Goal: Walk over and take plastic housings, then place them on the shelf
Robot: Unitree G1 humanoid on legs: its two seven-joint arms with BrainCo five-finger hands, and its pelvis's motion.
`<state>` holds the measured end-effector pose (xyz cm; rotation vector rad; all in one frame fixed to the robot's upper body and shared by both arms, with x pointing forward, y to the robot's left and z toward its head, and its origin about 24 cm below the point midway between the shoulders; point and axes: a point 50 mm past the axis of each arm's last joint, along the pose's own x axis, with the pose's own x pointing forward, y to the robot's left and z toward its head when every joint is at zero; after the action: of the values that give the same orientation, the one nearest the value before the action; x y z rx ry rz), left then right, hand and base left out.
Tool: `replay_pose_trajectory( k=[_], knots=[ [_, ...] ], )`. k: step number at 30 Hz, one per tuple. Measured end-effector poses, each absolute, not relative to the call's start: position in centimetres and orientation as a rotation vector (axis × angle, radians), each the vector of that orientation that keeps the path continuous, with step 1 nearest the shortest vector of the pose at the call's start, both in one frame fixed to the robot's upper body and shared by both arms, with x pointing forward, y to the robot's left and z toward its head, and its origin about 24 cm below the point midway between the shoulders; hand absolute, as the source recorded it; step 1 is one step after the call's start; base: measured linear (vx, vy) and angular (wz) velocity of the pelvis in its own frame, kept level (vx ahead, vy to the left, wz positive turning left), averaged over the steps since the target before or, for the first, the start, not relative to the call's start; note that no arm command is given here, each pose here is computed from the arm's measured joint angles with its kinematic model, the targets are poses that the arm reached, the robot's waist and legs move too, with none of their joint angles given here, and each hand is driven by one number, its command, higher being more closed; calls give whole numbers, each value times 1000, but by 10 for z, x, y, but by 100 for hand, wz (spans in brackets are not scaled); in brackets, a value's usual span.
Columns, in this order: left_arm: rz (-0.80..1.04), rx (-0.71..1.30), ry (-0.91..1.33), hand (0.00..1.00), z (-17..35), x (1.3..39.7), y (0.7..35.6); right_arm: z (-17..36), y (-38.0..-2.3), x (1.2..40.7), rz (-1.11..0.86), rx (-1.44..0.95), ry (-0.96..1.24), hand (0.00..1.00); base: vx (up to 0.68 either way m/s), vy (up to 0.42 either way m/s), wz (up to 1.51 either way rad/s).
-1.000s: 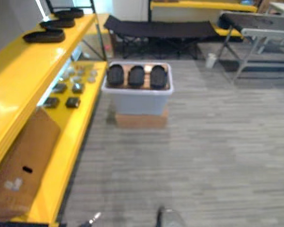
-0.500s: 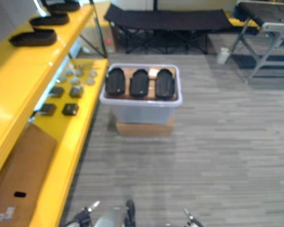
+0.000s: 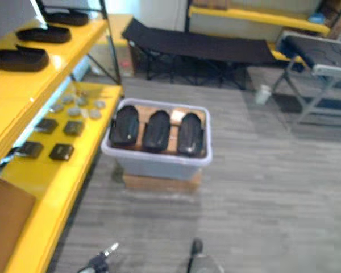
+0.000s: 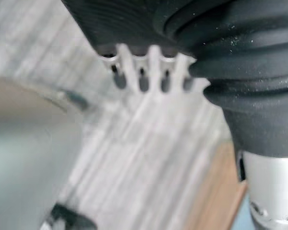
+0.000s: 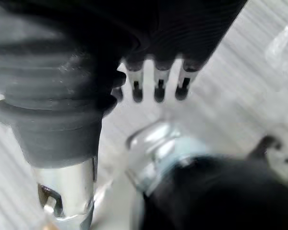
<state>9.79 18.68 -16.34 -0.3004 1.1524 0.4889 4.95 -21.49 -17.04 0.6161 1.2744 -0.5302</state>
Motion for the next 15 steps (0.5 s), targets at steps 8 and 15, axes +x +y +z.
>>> replay_pose_trajectory(
  k=[8,15],
  knots=[
    [518,-294,1150,0,-163,97,186,-171,-218,43,-570,575,1308,0,231,-242,17],
    [466,-101,1107,0,-157,110,194,-170,-212,57,-570,583,1146,0,166,135,13]
  ],
)
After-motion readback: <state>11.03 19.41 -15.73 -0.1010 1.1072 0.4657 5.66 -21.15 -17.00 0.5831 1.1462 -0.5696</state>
